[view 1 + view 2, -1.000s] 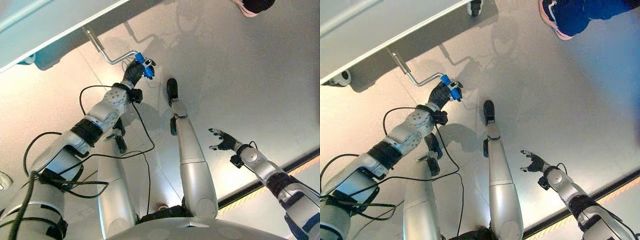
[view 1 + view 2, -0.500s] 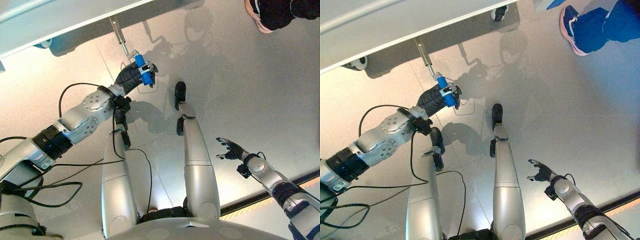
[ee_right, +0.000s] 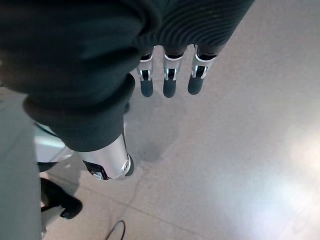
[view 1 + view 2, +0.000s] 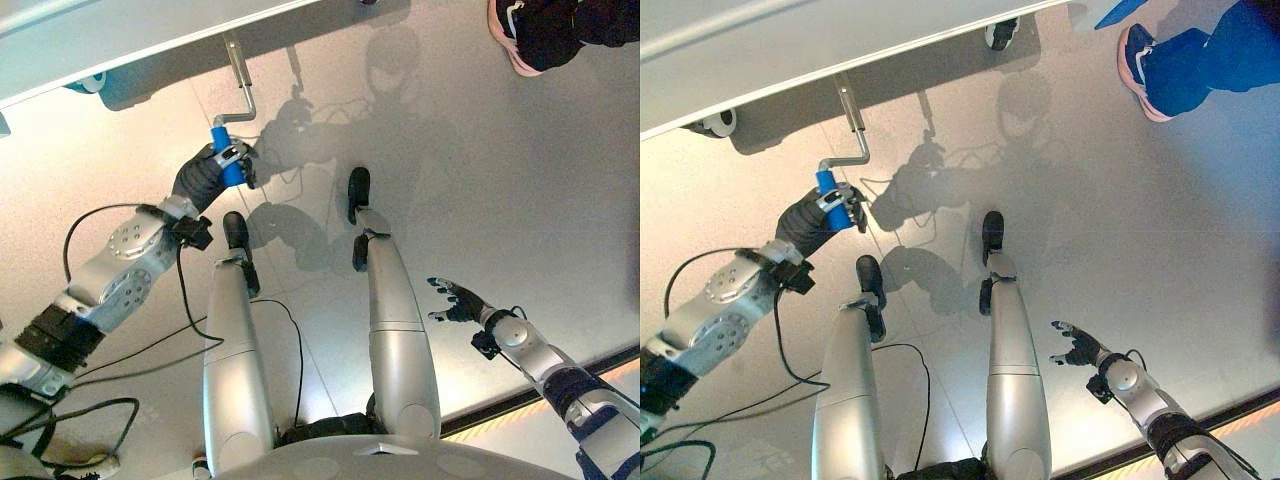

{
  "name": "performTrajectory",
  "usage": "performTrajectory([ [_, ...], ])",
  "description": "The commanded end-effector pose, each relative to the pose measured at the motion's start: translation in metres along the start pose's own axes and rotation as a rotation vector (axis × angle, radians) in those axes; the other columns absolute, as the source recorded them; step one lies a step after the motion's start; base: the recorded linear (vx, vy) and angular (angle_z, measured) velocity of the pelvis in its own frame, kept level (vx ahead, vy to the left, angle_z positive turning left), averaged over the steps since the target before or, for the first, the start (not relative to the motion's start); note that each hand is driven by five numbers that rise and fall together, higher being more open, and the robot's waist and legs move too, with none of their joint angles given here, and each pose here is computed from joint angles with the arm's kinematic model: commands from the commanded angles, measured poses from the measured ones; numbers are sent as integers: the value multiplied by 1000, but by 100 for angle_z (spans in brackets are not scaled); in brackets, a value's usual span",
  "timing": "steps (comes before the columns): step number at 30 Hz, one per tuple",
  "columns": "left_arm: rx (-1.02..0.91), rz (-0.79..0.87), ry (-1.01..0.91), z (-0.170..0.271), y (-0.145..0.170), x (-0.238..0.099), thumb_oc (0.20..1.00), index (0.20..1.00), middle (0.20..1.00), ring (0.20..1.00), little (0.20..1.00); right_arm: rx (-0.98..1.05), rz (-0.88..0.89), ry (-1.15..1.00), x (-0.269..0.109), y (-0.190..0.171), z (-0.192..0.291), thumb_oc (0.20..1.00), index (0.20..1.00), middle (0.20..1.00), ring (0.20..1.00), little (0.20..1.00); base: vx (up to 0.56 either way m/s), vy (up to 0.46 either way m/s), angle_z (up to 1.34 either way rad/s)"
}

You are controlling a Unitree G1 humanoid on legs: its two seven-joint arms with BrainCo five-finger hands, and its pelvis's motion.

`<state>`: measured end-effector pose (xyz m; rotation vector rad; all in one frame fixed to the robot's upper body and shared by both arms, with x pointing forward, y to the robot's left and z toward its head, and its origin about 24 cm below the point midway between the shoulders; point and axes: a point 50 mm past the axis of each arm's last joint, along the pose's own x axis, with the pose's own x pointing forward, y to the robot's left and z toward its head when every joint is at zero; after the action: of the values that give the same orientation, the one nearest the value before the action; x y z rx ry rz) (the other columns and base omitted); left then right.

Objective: Raise the hospital bed

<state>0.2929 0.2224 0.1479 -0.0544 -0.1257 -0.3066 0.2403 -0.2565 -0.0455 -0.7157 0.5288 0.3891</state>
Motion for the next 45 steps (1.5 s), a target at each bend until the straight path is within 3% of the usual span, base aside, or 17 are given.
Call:
performTrajectory([
  [1, 91, 49, -284, 47, 12, -18, 200, 200, 200, 200, 200, 21, 16, 113, -25, 6, -39, 1000, 1000, 1000, 1000, 1000, 2, 56, -5],
  [12, 77, 356, -220, 19, 54, -3, 200, 200, 200, 200, 200, 0, -6, 67, -17, -6, -22, 1000, 1000, 1000, 1000, 1000, -4, 82, 1],
  [28, 136, 602, -52, 13, 90, 49, 200, 200, 200, 200, 200, -18, 44, -45, -1, 1, 12, 1000, 1000, 1000, 1000, 1000, 15, 26, -6],
  [35, 181, 598, 3, 7, 75, 71, 200, 200, 200, 200, 200, -71, 79, -123, 4, 6, 34, 1000, 1000, 1000, 1000, 1000, 29, -57, -21],
  [37, 221, 499, -15, 7, 49, 88, 200, 200, 200, 200, 200, -81, 80, -128, 4, 4, 36, 1000, 1000, 1000, 1000, 1000, 25, -116, -19],
  [43, 229, 417, -40, 7, 25, 99, 200, 200, 200, 200, 200, -105, 81, -122, 5, 3, 37, 1000, 1000, 1000, 1000, 1000, 7, -60, -11],
  [45, 206, 285, -98, 10, -15, 114, 200, 200, 200, 200, 200, -128, 77, -127, 6, -1, 40, 1000, 1000, 1000, 1000, 1000, 2, -131, -10],
])
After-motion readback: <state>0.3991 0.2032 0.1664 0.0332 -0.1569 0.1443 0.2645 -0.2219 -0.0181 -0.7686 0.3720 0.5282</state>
